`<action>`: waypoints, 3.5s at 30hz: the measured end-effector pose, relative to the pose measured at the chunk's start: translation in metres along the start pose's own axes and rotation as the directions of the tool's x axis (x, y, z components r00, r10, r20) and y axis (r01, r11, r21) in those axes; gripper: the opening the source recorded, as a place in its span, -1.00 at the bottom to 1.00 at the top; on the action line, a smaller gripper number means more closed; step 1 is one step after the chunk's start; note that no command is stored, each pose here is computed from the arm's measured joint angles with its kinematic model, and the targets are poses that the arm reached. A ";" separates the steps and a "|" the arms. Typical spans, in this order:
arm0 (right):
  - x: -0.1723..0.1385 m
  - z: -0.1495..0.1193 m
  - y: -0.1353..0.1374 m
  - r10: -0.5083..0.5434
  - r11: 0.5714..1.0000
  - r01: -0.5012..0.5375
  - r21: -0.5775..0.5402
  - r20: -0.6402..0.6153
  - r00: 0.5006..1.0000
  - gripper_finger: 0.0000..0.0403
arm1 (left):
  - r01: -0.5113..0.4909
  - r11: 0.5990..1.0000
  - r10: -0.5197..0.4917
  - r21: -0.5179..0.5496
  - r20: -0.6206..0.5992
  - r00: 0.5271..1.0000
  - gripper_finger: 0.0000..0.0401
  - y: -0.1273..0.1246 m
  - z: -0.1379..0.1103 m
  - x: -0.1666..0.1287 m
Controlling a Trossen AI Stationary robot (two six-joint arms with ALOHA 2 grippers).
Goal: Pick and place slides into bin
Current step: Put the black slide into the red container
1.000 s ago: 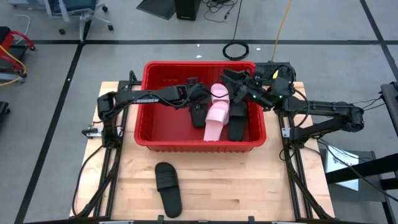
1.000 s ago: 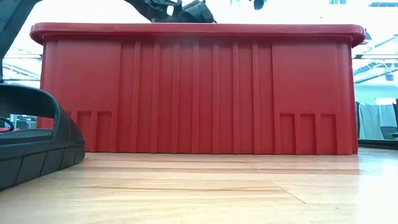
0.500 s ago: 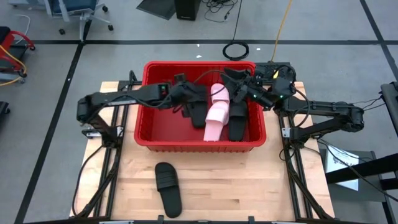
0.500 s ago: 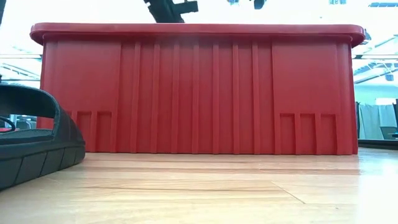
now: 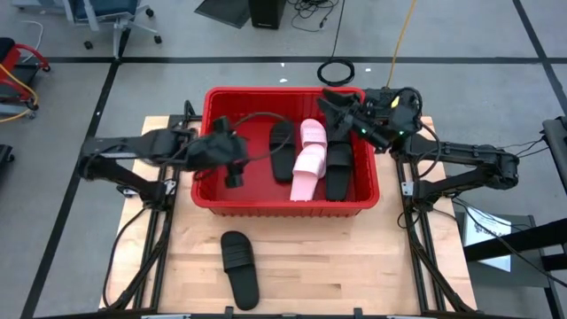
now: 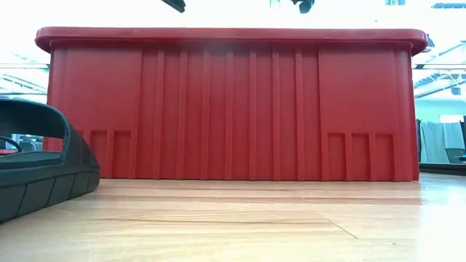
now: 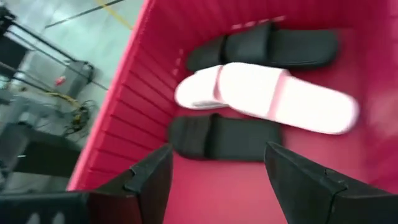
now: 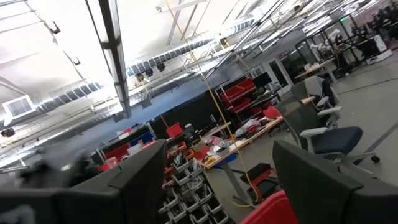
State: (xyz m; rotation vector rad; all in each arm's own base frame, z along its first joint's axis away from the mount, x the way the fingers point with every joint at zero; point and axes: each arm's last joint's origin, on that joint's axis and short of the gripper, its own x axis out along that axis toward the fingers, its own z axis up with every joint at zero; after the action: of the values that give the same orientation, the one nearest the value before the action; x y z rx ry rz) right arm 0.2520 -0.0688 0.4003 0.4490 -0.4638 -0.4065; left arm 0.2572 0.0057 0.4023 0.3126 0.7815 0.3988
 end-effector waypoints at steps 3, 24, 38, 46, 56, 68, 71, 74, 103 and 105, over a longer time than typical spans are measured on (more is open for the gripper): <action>0.001 0.001 -0.003 -0.009 1.000 0.009 -0.004 0.006 1.000 0.40 | 0.054 0.998 -0.052 -0.042 0.045 0.998 0.23 -0.010 -0.003 -0.023; 0.002 0.000 -0.011 -0.047 0.999 0.047 0.000 -0.027 0.999 0.40 | 0.334 0.942 -0.334 0.010 -0.024 0.942 0.23 -0.129 -0.032 -0.088; 0.002 -0.005 -0.014 -0.051 0.999 0.050 -0.017 -0.100 0.994 0.40 | 0.390 0.916 -0.401 -0.095 -0.202 0.894 0.23 -0.230 -0.057 -0.079; 0.002 -0.006 -0.013 -0.015 1.000 0.013 -0.013 -0.121 0.993 0.40 | 0.420 0.905 -0.420 -0.062 -0.276 0.865 0.23 -0.251 -0.073 -0.088; 0.002 -0.002 -0.017 0.019 0.997 -0.010 0.074 -0.125 0.992 0.40 | 0.358 0.922 -0.387 -0.148 -0.293 0.874 0.23 -0.278 -0.079 -0.071; 0.002 -0.002 -0.016 0.043 0.993 -0.027 0.113 -0.138 0.989 0.40 | 0.269 0.963 -0.243 0.003 -0.416 0.876 0.23 -0.321 -0.106 -0.034; 0.002 -0.002 -0.016 0.043 0.993 -0.028 0.113 -0.139 0.989 0.40 | 0.248 0.968 -0.205 0.050 -0.420 0.884 0.23 -0.331 -0.112 -0.025; 0.002 -0.002 -0.016 0.042 0.993 -0.026 0.113 -0.138 0.989 0.40 | 0.213 0.974 -0.161 0.077 -0.429 0.889 0.23 -0.339 -0.118 -0.013; 0.002 -0.003 -0.017 0.036 0.994 -0.020 0.108 -0.144 0.989 0.40 | 0.024 0.978 0.076 0.210 -0.453 0.889 0.23 -0.322 -0.129 0.034; 0.002 -0.003 -0.017 0.036 0.994 -0.020 0.107 -0.143 0.989 0.40 | 0.014 0.976 0.086 0.216 -0.446 0.891 0.23 -0.320 -0.128 0.037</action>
State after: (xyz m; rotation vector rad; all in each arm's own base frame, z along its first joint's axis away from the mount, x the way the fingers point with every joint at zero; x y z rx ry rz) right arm 0.2506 -0.0826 0.3906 0.5700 -0.3509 -0.3203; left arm 0.2606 -0.2436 0.1612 0.4437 1.2867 0.4299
